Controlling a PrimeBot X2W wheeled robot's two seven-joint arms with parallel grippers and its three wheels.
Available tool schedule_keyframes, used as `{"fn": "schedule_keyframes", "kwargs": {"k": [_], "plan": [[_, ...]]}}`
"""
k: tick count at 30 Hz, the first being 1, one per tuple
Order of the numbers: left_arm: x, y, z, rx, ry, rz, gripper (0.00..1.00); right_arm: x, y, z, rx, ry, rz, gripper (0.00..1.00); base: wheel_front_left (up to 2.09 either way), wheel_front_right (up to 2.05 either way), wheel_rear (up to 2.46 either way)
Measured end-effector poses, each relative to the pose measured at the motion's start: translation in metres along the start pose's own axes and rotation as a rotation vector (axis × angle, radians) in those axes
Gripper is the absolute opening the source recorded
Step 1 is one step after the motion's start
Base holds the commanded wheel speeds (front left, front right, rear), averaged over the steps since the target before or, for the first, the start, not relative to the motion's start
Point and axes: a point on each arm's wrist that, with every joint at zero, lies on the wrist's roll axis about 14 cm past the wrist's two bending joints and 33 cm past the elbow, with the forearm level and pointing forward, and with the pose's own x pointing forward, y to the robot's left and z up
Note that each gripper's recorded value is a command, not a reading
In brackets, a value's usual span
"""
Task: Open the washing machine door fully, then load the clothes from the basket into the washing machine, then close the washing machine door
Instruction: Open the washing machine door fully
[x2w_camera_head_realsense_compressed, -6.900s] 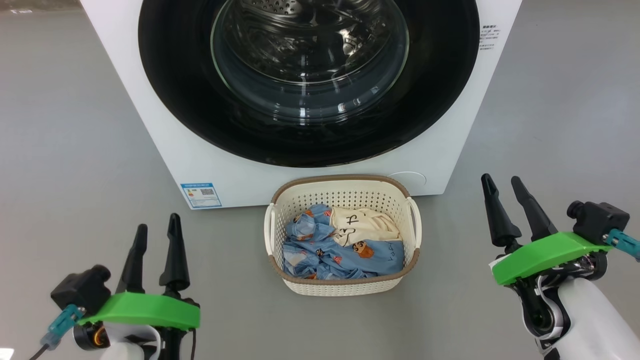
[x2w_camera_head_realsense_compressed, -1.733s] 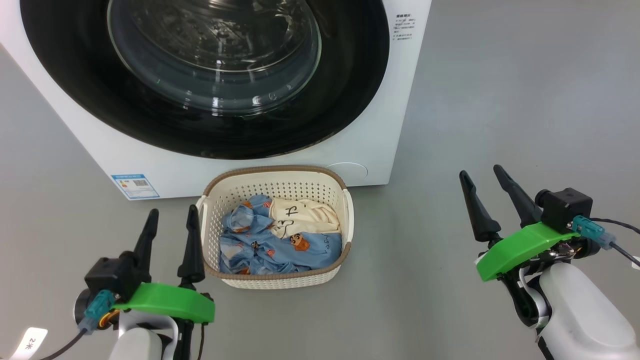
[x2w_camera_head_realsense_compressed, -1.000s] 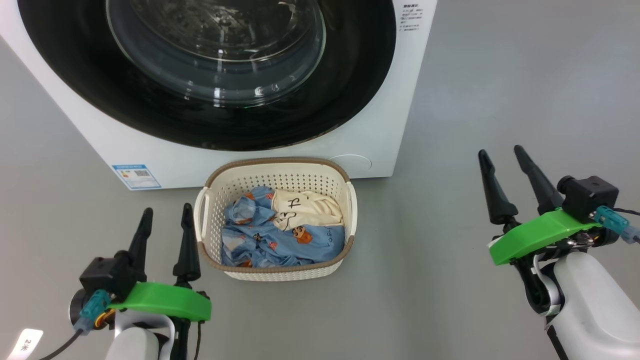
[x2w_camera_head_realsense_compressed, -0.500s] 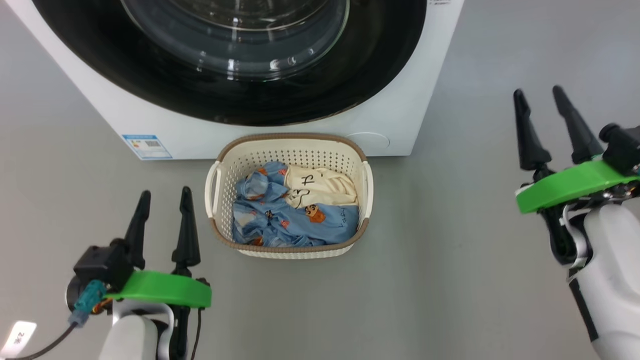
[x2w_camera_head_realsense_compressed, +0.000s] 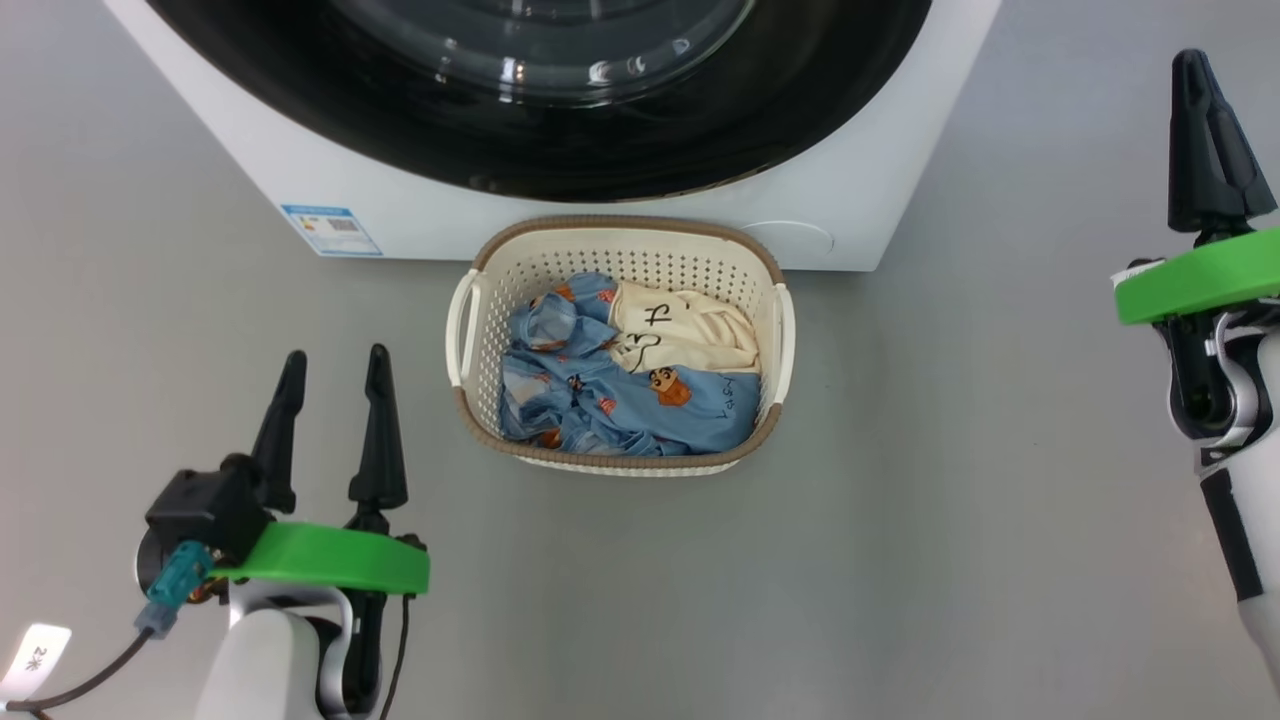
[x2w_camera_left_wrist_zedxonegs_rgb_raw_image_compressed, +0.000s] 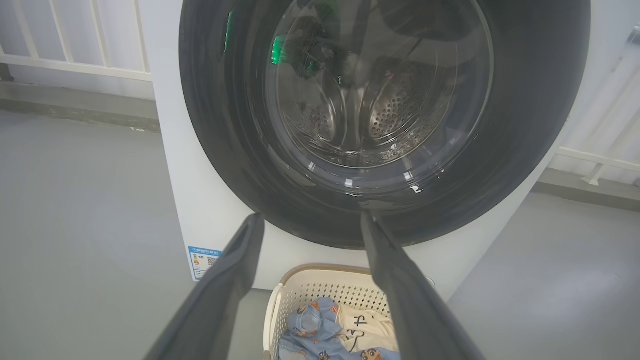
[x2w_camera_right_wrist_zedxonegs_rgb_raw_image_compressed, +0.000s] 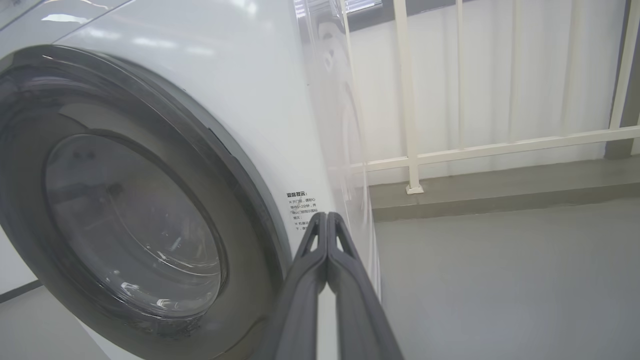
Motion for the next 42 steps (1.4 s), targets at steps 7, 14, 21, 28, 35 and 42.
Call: {"fn": "schedule_keyframes", "kwargs": {"k": [7, 14, 21, 28, 35, 42], "plan": [[0.004, 0.006, -0.001, -0.013, -0.002, 0.016, 1.00, 0.025, -0.002, 0.000, 0.127, -0.008, -0.002, 0.00, 0.00, 0.00, 0.00], [0.006, 0.011, -0.004, -0.015, 0.007, 0.021, 1.00, 0.050, 0.015, -0.013, 0.320, 0.063, 0.037, 0.00, 0.00, 0.00, 0.00], [0.005, 0.018, -0.012, -0.017, 0.026, 0.041, 1.00, 0.078, 0.019, -0.006, 0.567, 0.109, 0.050, 0.00, 0.00, 0.00, 0.00], [0.010, 0.022, -0.014, -0.020, 0.029, 0.050, 1.00, 0.096, 0.024, -0.015, 0.767, 0.234, 0.080, 0.00, 0.00, 0.00, 0.00], [0.009, 0.028, -0.022, -0.027, 0.050, 0.071, 1.00, 0.106, 0.041, -0.022, 0.970, 0.365, 0.162, 0.00, 0.00, 0.00, 0.00], [0.011, 0.030, -0.026, -0.022, 0.059, 0.076, 1.00, 0.120, 0.055, -0.017, 1.062, 0.425, 0.238, 0.00, 0.00, 0.00, 0.00]]}}
